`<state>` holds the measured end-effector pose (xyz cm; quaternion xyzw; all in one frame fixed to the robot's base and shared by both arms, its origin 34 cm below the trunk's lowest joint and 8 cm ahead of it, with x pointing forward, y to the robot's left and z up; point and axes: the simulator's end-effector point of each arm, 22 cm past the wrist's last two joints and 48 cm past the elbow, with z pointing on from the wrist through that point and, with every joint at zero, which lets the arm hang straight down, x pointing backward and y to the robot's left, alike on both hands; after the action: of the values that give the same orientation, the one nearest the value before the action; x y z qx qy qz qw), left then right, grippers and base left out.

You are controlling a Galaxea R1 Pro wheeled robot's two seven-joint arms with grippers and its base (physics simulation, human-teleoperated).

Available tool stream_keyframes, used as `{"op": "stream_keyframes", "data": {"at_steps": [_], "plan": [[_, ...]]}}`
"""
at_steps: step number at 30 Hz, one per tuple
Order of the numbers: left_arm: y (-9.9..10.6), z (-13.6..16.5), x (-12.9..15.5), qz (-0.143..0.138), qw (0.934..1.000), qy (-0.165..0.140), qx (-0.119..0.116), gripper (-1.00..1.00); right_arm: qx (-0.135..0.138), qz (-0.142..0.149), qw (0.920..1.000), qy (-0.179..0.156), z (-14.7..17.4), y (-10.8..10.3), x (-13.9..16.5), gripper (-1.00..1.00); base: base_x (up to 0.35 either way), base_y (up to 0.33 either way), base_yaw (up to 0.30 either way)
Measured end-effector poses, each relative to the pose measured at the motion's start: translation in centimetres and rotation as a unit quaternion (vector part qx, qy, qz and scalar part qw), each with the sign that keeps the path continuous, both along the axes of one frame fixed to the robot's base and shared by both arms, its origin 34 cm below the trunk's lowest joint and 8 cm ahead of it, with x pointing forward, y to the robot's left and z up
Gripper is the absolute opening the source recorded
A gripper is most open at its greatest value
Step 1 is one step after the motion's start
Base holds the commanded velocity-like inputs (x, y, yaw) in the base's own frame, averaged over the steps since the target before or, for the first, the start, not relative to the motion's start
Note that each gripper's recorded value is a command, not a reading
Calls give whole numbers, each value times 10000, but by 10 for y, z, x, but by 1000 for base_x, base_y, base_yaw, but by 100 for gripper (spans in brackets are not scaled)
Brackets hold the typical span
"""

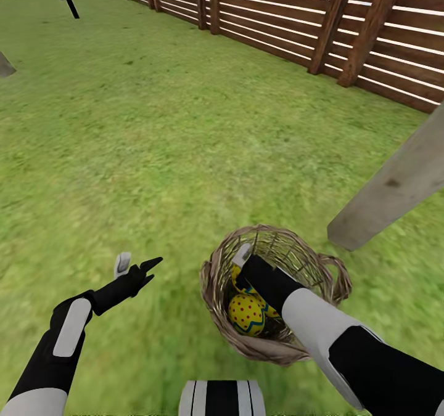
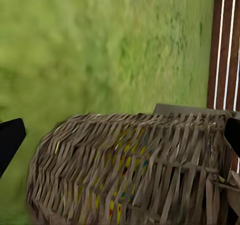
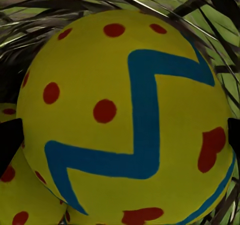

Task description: Take the three Easter eggs out of the wicker basket on the lawn in the garden, then place them on the lawn next to a single tree (choose any tree) so that all three eggs are next to the same tree and none are left in the basket.

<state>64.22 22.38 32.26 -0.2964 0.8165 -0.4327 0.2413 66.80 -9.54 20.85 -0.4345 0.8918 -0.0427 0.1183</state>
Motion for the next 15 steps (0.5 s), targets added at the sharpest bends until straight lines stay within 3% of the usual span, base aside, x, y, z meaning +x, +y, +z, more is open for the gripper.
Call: {"op": "stream_keyframes", "data": {"at_steps": [15], "plan": [[-6,3,1,15,10000,-26,-53,100,6,-37,10000,12,1,-2,0,-100,0,0,0]]}}
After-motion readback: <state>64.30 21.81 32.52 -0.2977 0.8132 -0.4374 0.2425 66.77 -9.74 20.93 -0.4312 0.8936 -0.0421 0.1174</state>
